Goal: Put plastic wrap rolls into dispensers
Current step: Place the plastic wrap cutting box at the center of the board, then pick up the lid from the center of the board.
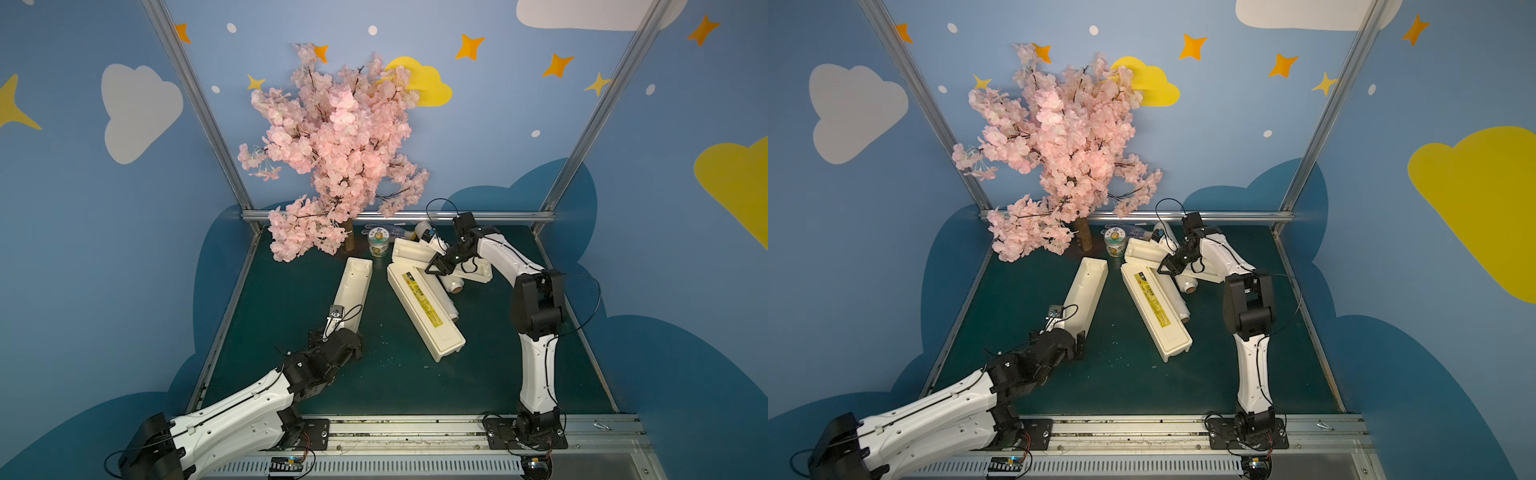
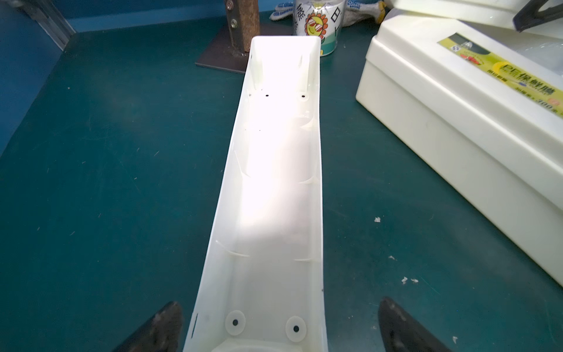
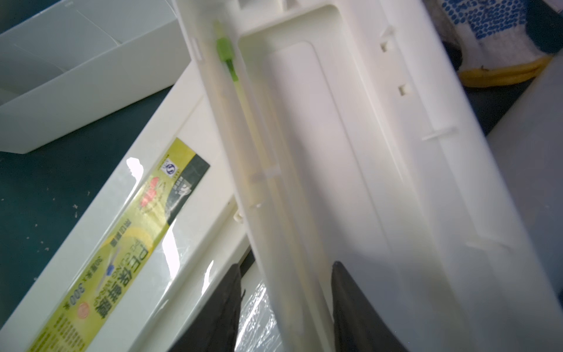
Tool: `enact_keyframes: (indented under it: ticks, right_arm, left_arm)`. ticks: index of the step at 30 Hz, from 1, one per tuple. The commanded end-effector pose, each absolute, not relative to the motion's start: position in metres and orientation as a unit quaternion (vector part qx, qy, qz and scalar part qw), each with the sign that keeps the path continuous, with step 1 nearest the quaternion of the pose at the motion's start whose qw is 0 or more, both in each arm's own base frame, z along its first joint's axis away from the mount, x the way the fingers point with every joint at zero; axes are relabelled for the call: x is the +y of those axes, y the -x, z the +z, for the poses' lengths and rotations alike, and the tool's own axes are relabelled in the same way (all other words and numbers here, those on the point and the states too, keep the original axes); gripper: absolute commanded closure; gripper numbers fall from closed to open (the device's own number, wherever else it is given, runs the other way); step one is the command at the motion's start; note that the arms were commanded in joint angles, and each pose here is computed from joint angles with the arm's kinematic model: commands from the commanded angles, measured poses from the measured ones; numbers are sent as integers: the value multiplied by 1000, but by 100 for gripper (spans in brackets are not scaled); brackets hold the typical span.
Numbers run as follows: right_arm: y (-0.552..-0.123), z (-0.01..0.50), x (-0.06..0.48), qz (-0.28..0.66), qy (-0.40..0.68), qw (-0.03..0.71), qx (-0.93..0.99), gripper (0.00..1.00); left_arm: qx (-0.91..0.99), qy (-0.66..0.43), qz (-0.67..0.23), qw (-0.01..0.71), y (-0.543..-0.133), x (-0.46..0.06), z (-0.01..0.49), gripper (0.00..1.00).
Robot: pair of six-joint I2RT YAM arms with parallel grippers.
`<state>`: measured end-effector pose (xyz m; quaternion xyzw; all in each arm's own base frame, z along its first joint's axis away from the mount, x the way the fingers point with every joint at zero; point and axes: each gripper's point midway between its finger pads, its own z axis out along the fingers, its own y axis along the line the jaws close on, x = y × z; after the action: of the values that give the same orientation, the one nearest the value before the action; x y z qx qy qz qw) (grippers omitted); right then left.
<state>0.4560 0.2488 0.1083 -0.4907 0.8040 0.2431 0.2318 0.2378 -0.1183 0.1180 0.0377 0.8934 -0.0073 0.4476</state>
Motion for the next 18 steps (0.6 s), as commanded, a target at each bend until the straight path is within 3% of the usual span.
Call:
enact_keyframes:
  ticks: [1, 8, 14, 18]
  right_arm:
    - [-451, 99, 250, 253, 490, 205, 808, 58]
    - [-450, 96, 255, 269, 493, 198, 803, 81]
    - [-453, 126, 261, 299, 482, 221, 793, 97]
    - [-460, 161, 264, 341, 454, 247, 785, 99]
  left_arm:
    - [880, -47, -44, 471, -257, -128, 147, 0]
    - [873, -81, -99, 471, -296, -143, 175, 1]
    - [856, -100, -166, 479, -328, -167, 195, 0]
    - [853, -99, -196, 474, -349, -178, 205, 0]
